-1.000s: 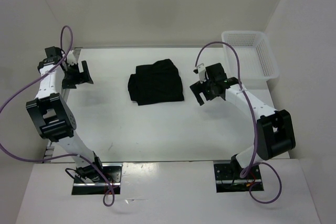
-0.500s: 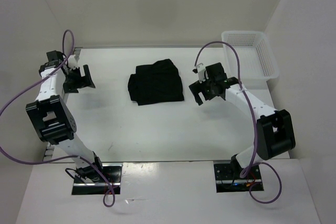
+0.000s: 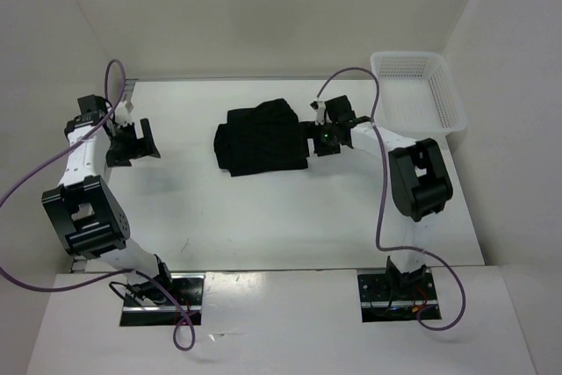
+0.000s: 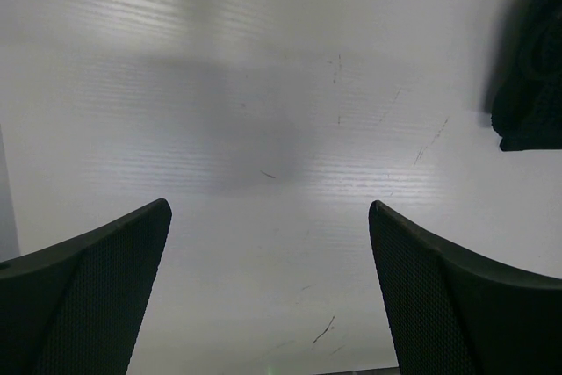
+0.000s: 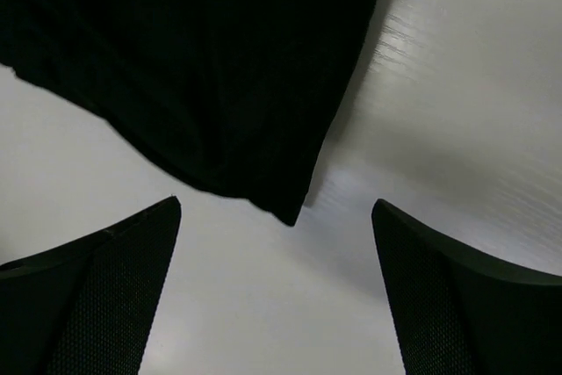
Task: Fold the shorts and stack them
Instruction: Fold the shorts
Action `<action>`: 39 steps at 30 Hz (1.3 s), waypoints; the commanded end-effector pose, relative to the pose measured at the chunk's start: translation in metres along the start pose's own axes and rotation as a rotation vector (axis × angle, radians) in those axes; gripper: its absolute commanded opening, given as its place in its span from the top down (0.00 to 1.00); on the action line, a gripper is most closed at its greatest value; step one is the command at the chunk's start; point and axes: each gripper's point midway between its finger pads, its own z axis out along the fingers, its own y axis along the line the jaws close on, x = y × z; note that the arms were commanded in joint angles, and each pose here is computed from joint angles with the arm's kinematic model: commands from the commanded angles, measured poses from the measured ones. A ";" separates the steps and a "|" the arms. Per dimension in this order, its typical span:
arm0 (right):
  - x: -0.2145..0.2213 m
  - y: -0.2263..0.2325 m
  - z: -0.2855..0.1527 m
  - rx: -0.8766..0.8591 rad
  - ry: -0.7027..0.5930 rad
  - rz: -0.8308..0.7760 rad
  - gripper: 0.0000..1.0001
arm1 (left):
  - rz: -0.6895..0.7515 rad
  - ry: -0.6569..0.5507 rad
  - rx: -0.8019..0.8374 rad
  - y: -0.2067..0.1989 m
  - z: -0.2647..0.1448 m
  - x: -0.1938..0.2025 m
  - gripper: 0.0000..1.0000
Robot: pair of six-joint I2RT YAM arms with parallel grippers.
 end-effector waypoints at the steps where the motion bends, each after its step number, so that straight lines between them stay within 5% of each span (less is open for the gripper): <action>1: -0.027 0.003 0.022 0.006 -0.065 0.096 0.07 | 0.001 -0.014 -0.024 0.003 -0.011 0.007 0.00; 8: -0.014 -0.010 0.048 0.070 -0.033 0.105 0.26 | -0.025 -0.031 -0.040 0.013 -0.018 0.007 0.00; 12: 0.009 -0.007 0.062 0.028 0.028 0.062 0.62 | -0.043 -0.026 -0.048 0.019 -0.018 0.005 0.00; 18: 0.029 -0.001 0.054 0.001 0.070 0.000 0.96 | -0.055 -0.017 -0.051 0.023 -0.017 0.005 0.00; 24: 0.050 0.017 0.030 -0.089 0.104 -0.032 1.00 | -0.061 0.002 -0.030 0.022 -0.011 0.003 0.00; 28: 0.050 0.026 0.021 -0.128 0.104 -0.034 0.90 | -0.064 0.010 -0.020 0.021 -0.008 0.004 0.00; 29: 0.045 0.029 0.017 -0.130 0.094 -0.038 0.82 | -0.067 0.017 -0.010 0.020 -0.005 0.005 0.00; 30: 0.036 0.032 0.014 -0.135 0.072 -0.048 0.64 | -0.067 0.017 -0.010 0.020 -0.005 0.005 0.00; 31: 0.033 0.029 0.014 -0.114 0.070 -0.048 0.27 | -0.064 0.009 -0.011 0.020 -0.007 0.001 0.00; 34: 0.002 0.022 -0.004 -0.025 -0.002 -0.161 0.01 | -0.064 0.008 -0.002 0.019 -0.007 0.001 0.00; 39: -0.097 0.044 -0.081 0.058 -0.180 -0.529 0.01 | -0.039 -0.067 -0.001 0.013 -0.027 -0.016 0.00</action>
